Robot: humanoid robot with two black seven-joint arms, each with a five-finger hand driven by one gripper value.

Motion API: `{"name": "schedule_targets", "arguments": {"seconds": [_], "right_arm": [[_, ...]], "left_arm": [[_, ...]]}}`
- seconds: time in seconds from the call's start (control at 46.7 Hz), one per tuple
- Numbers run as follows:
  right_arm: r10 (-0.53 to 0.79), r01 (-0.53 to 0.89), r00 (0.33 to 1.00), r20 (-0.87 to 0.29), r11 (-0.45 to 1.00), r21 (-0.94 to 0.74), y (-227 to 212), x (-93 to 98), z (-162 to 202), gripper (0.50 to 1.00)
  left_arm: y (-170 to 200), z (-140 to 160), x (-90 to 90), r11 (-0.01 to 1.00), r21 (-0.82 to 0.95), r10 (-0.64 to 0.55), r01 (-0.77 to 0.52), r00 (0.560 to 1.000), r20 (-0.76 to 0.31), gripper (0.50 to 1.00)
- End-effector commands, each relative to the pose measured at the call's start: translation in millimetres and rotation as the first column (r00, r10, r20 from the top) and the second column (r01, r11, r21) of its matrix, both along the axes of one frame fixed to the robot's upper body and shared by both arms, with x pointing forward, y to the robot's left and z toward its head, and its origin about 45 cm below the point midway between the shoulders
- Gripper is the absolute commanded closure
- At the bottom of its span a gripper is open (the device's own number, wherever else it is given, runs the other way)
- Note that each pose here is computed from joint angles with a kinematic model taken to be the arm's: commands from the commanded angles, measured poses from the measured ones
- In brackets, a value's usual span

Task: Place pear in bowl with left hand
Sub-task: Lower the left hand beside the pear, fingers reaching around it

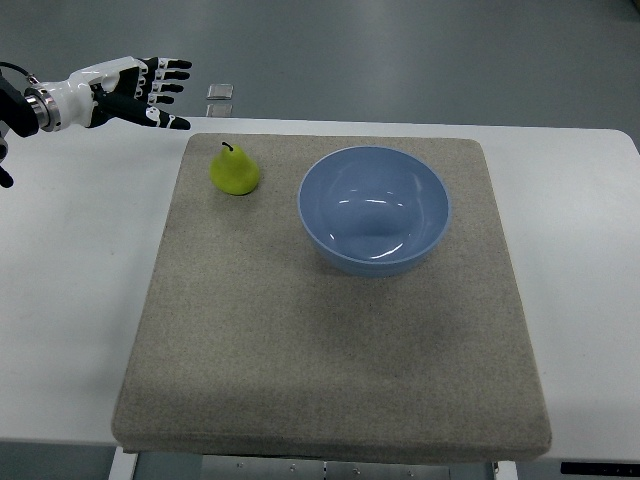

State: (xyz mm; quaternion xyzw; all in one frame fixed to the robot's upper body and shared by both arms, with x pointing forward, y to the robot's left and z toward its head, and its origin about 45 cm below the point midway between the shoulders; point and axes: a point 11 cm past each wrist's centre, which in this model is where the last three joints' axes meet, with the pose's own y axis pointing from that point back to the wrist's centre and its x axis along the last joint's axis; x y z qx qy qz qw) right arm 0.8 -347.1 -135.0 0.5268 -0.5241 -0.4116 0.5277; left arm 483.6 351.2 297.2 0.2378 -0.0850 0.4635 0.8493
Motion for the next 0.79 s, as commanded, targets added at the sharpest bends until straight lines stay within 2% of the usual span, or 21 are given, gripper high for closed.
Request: {"name": "schedule_targets", "arguments": {"seconds": [0.0,0.193,0.321,0.428,0.535,0.77], "right_arm": [[0.000,0.000,1.000,0.000,1.000,0.000,0,0.0,0,0.574],[0.000,0.000,1.000,0.000,1.000,0.000,0,0.0,0,0.574],[0.000,0.000,1.000,0.000,1.000,0.000,0,0.0,0,0.574],[0.000,0.000,1.000,0.000,1.000,0.000,0,0.0,0,0.574],[0.000,0.000,1.000,0.000,1.000,0.000,0,0.0,0,0.574],[0.000,0.000,1.000,0.000,1.000,0.000,0,0.0,0,0.574]], "left_arm": [[-12,-2,-1.5,0.996,0.075,-0.056,0.056,0.998,-0.002,0.504],[-32,-6,-5.1,0.943,0.287,-0.174,0.169,0.985,-0.007,0.504],[-32,-8,-4.9,0.887,0.418,-0.212,0.196,0.977,-0.009,0.506],[-37,-3,-1.9,0.835,0.518,-0.239,0.186,0.970,0.037,0.506],[-40,-3,0.1,0.808,0.566,-0.247,0.165,0.966,0.072,0.504],[-60,-21,-0.6,0.747,0.629,-0.307,0.214,0.951,0.041,0.506]]}}
